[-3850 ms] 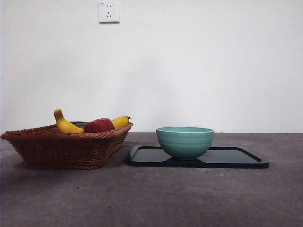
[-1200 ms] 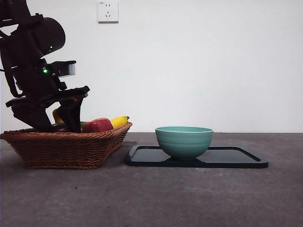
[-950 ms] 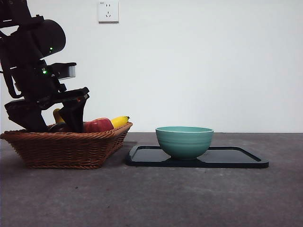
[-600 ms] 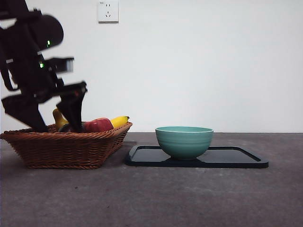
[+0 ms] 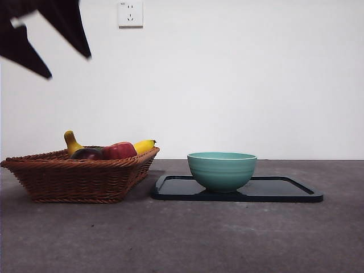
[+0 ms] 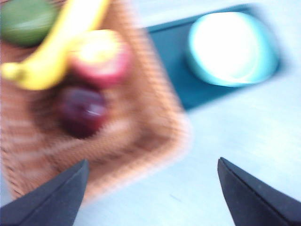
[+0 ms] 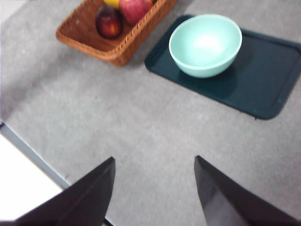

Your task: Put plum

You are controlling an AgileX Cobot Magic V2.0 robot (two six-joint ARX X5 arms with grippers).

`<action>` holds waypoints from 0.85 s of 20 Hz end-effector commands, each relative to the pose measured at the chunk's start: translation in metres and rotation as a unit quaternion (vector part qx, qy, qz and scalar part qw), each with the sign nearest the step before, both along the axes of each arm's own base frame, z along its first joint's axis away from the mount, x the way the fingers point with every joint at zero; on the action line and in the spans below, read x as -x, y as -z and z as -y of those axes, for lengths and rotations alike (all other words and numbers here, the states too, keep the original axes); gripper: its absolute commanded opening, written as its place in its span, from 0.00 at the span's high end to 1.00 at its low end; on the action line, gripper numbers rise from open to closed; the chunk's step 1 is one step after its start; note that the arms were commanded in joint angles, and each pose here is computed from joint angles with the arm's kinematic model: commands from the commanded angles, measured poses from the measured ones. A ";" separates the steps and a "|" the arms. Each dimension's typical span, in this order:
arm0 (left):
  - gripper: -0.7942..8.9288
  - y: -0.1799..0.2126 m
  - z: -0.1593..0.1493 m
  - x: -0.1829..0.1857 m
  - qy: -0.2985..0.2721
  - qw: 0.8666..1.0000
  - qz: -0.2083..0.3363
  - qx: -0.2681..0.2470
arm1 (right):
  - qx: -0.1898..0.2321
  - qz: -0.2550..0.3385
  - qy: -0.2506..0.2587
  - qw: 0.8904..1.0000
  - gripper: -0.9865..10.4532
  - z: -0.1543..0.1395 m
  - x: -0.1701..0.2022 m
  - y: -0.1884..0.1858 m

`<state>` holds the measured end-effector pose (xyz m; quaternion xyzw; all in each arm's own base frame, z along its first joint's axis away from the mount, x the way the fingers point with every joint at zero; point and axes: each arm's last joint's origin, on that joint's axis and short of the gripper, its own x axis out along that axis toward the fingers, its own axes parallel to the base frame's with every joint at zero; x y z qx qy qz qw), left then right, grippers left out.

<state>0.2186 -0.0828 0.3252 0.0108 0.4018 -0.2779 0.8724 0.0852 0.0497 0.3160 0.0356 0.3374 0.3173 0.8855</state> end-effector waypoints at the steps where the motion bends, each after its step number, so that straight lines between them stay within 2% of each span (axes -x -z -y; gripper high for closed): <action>1: 0.47 -0.016 -0.001 0.022 0.024 1.000 0.007 0.017 | -0.008 -0.008 0.006 1.000 0.68 -0.003 -0.004 -0.001; 5: 0.47 -0.029 -0.008 0.058 0.061 0.997 0.001 0.040 | -0.009 -0.023 0.011 1.000 0.68 -0.005 -0.009 0.001; 9: 0.47 -0.030 -0.013 0.078 0.091 0.995 -0.024 0.036 | -0.004 -0.035 0.012 0.999 0.68 -0.007 -0.014 0.003; 13: 0.47 -0.027 -0.015 0.082 0.109 0.993 -0.040 0.026 | -0.006 -0.040 0.015 0.999 0.68 -0.007 -0.014 0.003; 17: 0.47 -0.027 -0.014 0.083 0.122 0.991 -0.042 0.038 | -0.008 -0.041 0.017 0.999 0.68 -0.007 -0.014 0.003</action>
